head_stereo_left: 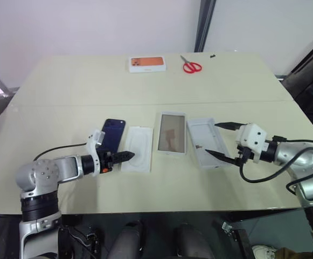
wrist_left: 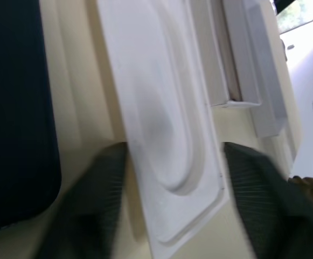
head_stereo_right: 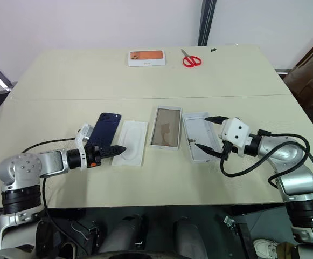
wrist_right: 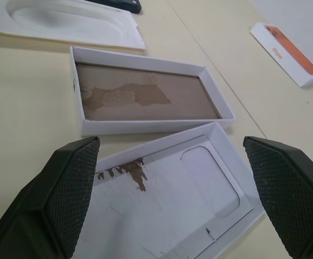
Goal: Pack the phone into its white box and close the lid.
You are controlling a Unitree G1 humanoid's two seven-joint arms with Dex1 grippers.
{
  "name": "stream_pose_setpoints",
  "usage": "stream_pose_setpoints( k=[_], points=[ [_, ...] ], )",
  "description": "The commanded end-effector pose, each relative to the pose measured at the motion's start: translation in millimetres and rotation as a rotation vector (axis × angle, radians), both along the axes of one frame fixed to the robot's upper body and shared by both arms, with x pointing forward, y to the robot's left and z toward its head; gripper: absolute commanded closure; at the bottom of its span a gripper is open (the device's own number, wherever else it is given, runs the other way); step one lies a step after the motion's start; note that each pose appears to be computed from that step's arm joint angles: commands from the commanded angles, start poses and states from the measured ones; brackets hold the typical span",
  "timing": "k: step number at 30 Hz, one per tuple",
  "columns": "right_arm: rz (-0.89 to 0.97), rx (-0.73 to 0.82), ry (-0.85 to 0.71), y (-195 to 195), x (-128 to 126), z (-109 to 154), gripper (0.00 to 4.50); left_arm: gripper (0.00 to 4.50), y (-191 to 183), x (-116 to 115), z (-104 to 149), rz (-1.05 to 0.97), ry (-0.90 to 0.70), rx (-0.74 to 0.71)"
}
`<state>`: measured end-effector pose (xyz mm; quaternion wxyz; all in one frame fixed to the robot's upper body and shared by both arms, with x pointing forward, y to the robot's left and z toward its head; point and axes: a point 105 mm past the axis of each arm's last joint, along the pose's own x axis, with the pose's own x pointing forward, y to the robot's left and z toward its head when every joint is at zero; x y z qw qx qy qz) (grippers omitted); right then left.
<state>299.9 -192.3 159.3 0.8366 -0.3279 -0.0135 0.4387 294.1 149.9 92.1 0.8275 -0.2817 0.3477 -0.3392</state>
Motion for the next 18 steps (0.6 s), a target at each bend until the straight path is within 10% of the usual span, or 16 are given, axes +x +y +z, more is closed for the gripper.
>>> stream_pose_setpoints(
  k=[1,8,12,18],
  points=[
    [0.007,0.012,-0.063,2,0,16,0.00,2.97,2,0,-1,0.012,0.000,0.004],
    [0.011,0.016,-0.069,5,0,16,0.00,2.97,2,0,-6,0.023,0.013,0.002],
    [0.012,0.018,-0.067,6,1,15,0.00,4.39,3,0,-7,0.028,0.021,0.000],
    [0.026,0.039,-0.062,16,3,13,0.00,4.46,3,7,2,0.069,0.033,-0.084]
  ],
)
